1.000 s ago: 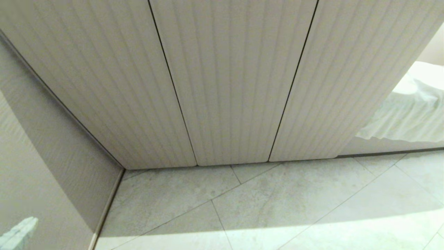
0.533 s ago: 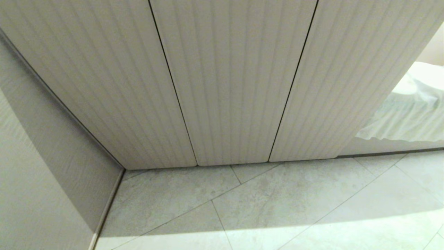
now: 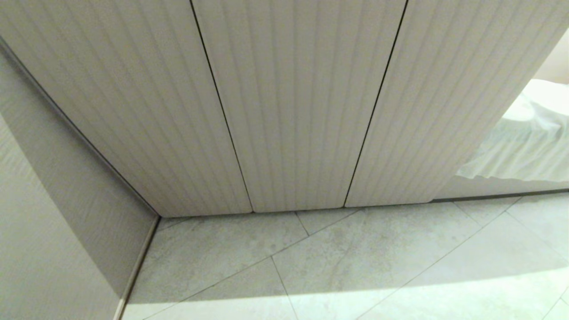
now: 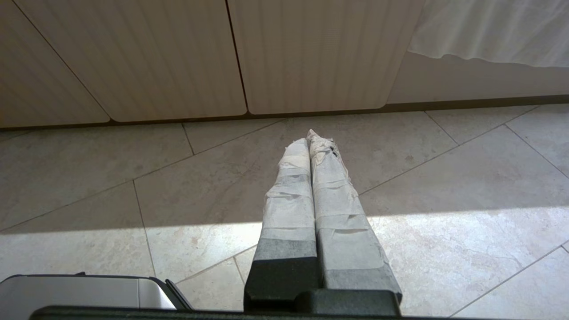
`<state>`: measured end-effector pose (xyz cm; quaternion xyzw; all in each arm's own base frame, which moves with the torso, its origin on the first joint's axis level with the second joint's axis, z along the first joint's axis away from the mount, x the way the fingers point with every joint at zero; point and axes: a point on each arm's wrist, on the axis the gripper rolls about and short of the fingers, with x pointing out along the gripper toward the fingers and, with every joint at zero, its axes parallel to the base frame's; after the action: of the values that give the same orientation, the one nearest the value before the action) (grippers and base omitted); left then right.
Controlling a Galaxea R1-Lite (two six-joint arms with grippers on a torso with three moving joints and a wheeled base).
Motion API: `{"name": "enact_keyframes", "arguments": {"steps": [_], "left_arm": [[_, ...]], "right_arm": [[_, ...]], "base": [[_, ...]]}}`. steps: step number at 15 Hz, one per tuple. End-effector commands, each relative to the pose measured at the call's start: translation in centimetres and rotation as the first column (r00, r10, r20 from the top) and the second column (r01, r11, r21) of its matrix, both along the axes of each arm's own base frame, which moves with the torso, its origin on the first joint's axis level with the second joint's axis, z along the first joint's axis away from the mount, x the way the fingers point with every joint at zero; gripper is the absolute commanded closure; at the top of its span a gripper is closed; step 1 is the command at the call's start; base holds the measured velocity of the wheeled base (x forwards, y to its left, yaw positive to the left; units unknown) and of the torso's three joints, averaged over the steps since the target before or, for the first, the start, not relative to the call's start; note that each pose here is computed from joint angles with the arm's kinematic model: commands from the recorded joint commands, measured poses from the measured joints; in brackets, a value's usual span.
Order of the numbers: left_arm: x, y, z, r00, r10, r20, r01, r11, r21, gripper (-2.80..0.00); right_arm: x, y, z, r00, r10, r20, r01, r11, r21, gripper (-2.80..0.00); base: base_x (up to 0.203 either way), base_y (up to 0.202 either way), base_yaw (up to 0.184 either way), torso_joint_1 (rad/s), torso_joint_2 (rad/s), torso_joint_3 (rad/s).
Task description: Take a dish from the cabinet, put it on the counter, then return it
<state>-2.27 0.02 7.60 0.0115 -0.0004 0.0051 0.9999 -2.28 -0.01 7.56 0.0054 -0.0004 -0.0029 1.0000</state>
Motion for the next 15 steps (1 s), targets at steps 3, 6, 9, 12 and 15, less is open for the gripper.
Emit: {"name": "enact_keyframes", "arguments": {"steps": [3,6,9,12,15], "left_arm": [[-0.02,0.0,0.02,1.0,0.001,0.004,-0.001,1.0,-0.001,0.0],[-0.01,0.0,-0.02,1.0,0.001,0.002,-0.001,1.0,0.0,0.0],[-0.02,0.0,0.01,1.0,0.001,0.003,-0.001,1.0,-0.001,0.0],[-0.01,0.0,-0.02,1.0,0.001,0.002,-0.001,1.0,-0.001,0.0],[-0.02,0.0,0.02,1.0,0.001,0.004,-0.001,1.0,0.0,0.0]], "right_arm": [[0.0,0.0,0.0,1.0,0.001,0.001,-0.001,1.0,0.0,0.0],[0.0,0.0,0.0,1.0,0.0,0.001,0.0,1.0,0.0,0.0],[0.0,0.0,0.0,1.0,0.0,0.001,0.0,1.0,0.0,0.0],[0.0,0.0,0.0,1.0,0.0,0.001,0.0,1.0,0.0,0.0],[0.0,0.0,0.0,1.0,0.0,0.001,0.0,1.0,0.0,0.0]], "base": [[0.0,0.0,0.0,0.0,0.0,0.0],[0.0,0.0,0.0,0.0,0.0,0.0],[0.0,0.0,0.0,0.0,0.0,0.0],[0.0,0.0,0.0,0.0,0.0,0.0],[0.0,0.0,0.0,0.0,0.0,0.0]]}}
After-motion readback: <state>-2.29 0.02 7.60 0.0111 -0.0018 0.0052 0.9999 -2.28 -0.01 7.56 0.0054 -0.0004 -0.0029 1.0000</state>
